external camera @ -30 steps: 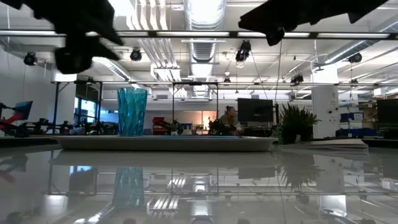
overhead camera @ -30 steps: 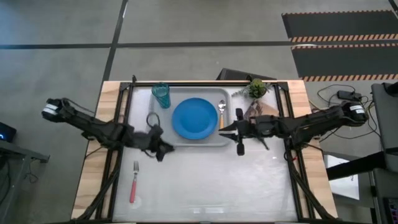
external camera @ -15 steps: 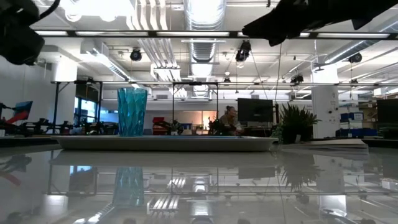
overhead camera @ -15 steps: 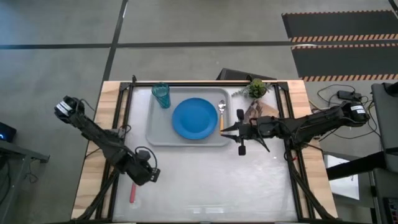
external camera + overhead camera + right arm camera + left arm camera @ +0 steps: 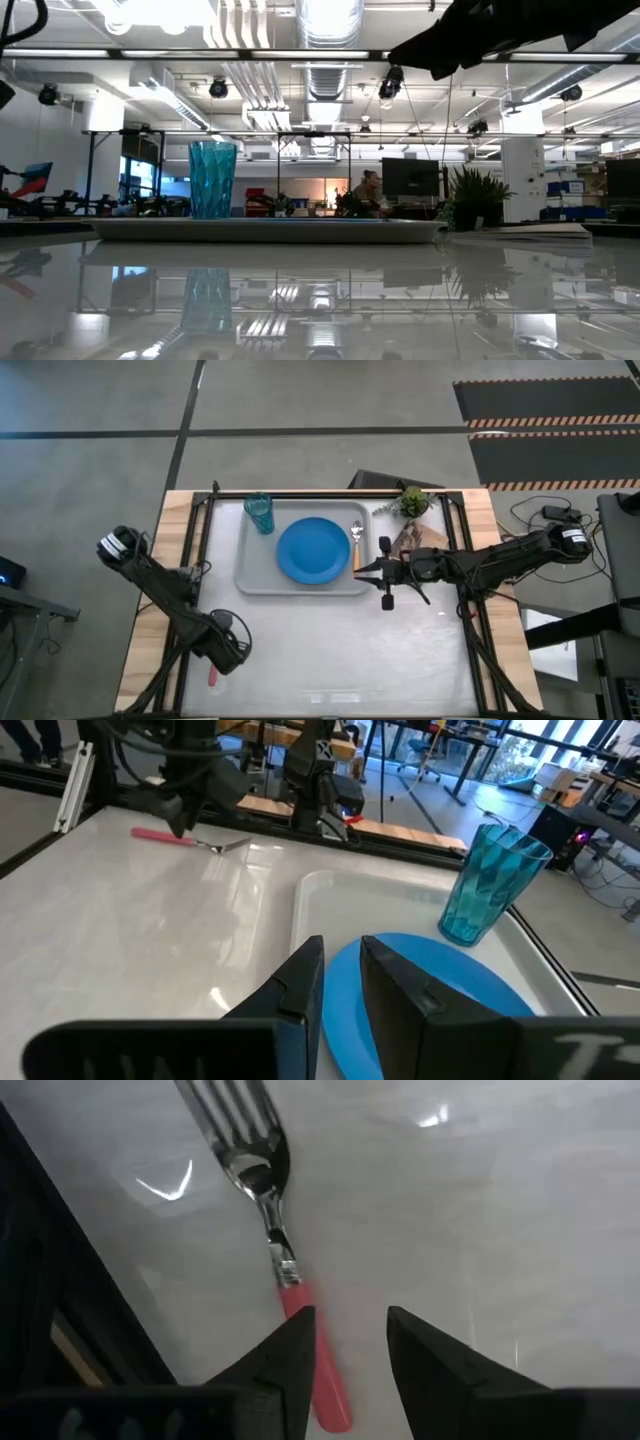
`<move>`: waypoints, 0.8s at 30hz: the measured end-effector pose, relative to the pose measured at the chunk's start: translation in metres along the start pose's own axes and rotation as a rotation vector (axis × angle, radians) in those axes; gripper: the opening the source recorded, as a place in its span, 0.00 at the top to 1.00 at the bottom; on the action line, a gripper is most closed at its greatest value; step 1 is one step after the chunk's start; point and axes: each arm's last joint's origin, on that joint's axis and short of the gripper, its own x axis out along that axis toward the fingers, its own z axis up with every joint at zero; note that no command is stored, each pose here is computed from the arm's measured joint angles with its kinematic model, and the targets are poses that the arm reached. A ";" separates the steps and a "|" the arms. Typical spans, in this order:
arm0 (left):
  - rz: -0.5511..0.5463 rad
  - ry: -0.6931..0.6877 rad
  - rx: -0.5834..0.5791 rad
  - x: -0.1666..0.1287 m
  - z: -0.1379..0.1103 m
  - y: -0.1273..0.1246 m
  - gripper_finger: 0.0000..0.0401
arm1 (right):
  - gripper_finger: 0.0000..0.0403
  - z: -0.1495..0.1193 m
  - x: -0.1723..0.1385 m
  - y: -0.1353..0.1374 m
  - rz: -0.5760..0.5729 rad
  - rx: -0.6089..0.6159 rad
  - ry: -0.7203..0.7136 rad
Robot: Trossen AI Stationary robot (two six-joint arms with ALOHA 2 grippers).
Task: Pick and place plate/cup/fork/spoon on tray
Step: Put the pink fork to the left side of the blue plate on the gray tray
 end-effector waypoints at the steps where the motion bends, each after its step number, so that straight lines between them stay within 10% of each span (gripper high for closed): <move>1: 0.008 -0.005 -0.003 0.002 0.001 0.001 0.73 | 0.85 0.000 0.000 0.000 0.000 0.001 0.000; 24: 0.075 -0.061 -0.017 0.030 0.014 0.016 0.99 | 0.86 -0.002 0.000 0.000 0.003 0.080 0.021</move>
